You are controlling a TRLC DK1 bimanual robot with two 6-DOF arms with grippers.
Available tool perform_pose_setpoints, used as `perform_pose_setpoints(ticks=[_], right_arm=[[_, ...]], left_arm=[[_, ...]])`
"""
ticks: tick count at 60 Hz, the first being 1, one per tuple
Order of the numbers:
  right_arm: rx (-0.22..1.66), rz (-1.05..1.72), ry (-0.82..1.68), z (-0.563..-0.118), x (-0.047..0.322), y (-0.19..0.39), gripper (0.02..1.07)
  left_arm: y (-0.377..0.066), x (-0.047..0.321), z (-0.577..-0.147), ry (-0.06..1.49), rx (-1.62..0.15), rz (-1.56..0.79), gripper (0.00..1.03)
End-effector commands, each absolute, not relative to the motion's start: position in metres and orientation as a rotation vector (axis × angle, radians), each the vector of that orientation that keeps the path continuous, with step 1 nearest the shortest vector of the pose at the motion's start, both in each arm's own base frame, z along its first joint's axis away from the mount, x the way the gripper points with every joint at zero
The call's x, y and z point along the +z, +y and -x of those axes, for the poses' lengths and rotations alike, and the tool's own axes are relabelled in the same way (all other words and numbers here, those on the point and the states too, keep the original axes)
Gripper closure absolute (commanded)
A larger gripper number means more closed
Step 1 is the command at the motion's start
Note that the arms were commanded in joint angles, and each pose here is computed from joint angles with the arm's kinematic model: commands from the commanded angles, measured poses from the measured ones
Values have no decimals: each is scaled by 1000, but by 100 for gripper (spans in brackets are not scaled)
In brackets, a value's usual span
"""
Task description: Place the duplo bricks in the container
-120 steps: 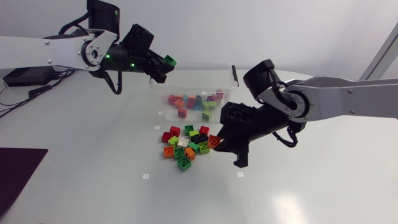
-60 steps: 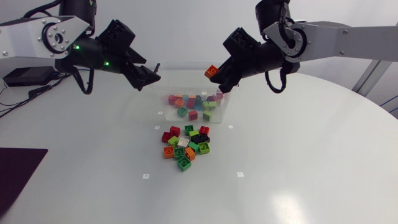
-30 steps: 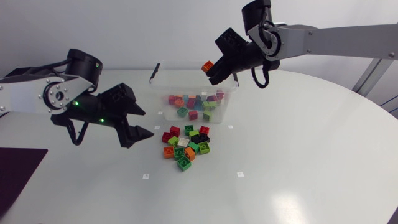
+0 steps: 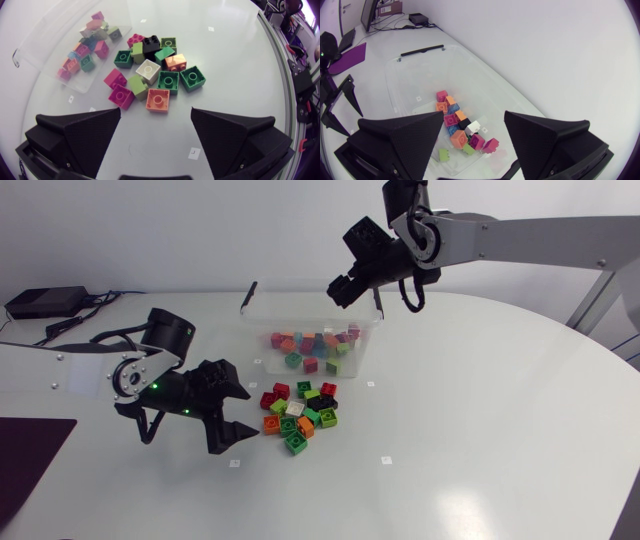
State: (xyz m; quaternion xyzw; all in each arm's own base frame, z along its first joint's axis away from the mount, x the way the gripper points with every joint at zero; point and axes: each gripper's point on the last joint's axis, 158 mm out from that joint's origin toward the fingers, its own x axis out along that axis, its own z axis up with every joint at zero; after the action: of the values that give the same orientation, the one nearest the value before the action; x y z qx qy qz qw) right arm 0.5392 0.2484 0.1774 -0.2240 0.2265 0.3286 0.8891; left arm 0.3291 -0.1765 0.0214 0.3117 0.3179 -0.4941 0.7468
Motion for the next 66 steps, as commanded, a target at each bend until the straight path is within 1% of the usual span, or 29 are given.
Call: perform_pose_setpoints(ticks=[1, 13, 21, 27, 34, 38, 40, 49, 50, 59, 63, 66], right_arm=[[670, 443, 449, -525, 200, 243, 7], [682, 446, 412, -486, 220, 233, 7], [699, 446, 420, -458, 216, 225, 7], [709, 452, 431, -439, 204, 220, 7], [735, 459, 472, -415, 177, 216, 8], [748, 466, 491, -403, 161, 215, 10], [762, 475, 504, -396, 153, 217, 10], [819, 510, 554, -365, 117, 223, 10], [824, 514, 560, -363, 114, 224, 10], [866, 541, 598, -346, 93, 229, 10], [880, 545, 617, -340, 85, 231, 10], [896, 548, 631, -334, 79, 236, 10]], left_arm=[[-176, -3, -319, 735, -1129, -699, 6], [-183, -25, -315, 750, -1175, -720, 7], [-190, -35, -315, 742, -1190, -728, 8], [-196, -40, -318, 734, -1197, -731, 10], [-200, -43, -325, 723, -1194, -730, 12], [-203, -44, -328, 717, -1189, -726, 12], [-204, -45, -328, 718, -1191, -725, 14], [-210, -44, -332, 704, -1189, -717, 28], [-211, -44, -332, 704, -1189, -717, 29], [-216, -41, -333, 698, -1188, -699, 51], [-218, -40, -334, 694, -1187, -688, 71], [-219, -39, -332, 692, -1194, -683, 71]])
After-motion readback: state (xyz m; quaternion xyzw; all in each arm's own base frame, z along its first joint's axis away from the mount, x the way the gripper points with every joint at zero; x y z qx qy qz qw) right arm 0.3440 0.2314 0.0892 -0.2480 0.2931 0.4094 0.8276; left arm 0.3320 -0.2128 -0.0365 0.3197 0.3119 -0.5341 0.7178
